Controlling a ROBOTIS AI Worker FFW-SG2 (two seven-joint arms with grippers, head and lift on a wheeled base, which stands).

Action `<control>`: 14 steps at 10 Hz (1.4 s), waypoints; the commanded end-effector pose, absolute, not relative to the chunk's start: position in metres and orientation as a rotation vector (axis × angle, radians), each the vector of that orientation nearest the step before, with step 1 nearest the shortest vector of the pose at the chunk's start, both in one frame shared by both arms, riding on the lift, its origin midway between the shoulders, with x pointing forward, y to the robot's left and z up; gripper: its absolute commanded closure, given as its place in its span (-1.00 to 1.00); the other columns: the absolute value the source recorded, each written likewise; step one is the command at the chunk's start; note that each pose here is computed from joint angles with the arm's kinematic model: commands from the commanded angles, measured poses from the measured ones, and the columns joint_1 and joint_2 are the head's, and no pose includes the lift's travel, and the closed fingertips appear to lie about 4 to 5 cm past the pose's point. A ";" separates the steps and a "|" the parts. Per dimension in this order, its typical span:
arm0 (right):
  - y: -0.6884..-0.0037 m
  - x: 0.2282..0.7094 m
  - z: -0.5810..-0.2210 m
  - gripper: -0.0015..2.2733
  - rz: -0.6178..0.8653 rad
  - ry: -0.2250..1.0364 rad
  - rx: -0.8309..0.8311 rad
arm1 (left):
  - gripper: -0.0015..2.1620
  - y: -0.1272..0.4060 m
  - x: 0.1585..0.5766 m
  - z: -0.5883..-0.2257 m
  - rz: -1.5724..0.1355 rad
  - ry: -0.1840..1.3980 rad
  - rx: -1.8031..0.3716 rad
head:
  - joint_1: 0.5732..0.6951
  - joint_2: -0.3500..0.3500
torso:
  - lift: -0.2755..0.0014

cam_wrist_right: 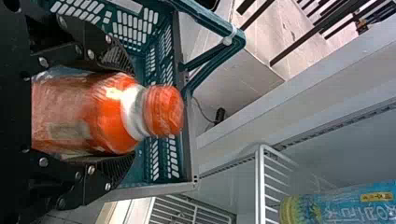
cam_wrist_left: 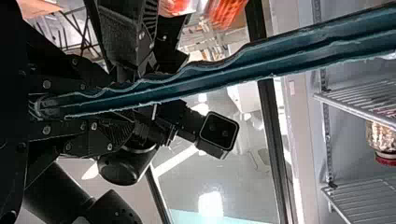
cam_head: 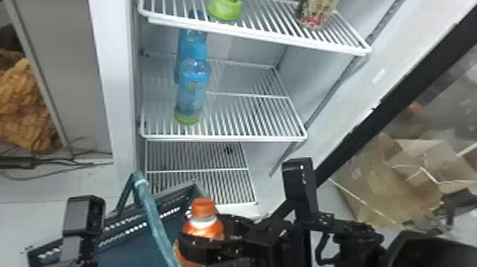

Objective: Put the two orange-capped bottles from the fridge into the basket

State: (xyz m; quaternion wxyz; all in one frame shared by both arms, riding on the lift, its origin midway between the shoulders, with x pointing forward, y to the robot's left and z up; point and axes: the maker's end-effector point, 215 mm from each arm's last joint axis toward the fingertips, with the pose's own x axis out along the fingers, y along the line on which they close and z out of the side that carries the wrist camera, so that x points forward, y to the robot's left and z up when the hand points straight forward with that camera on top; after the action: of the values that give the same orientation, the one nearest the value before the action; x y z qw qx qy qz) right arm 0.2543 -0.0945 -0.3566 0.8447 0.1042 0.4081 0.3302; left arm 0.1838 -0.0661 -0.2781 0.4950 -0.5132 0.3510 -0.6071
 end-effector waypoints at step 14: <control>-0.177 0.377 -0.240 -0.69 0.368 0.154 0.206 | 0.09 -0.066 0.184 -0.278 -1.472 0.850 -1.246 | 1.00 -1.00 | -0.71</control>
State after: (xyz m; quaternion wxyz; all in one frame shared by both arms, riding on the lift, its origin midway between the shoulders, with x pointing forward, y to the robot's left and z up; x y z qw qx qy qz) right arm 0.3702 -0.1663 -0.2478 0.9691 0.1039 0.1066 0.1967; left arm 0.1842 -0.0659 -0.2780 0.4948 -0.5139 0.3504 -0.6068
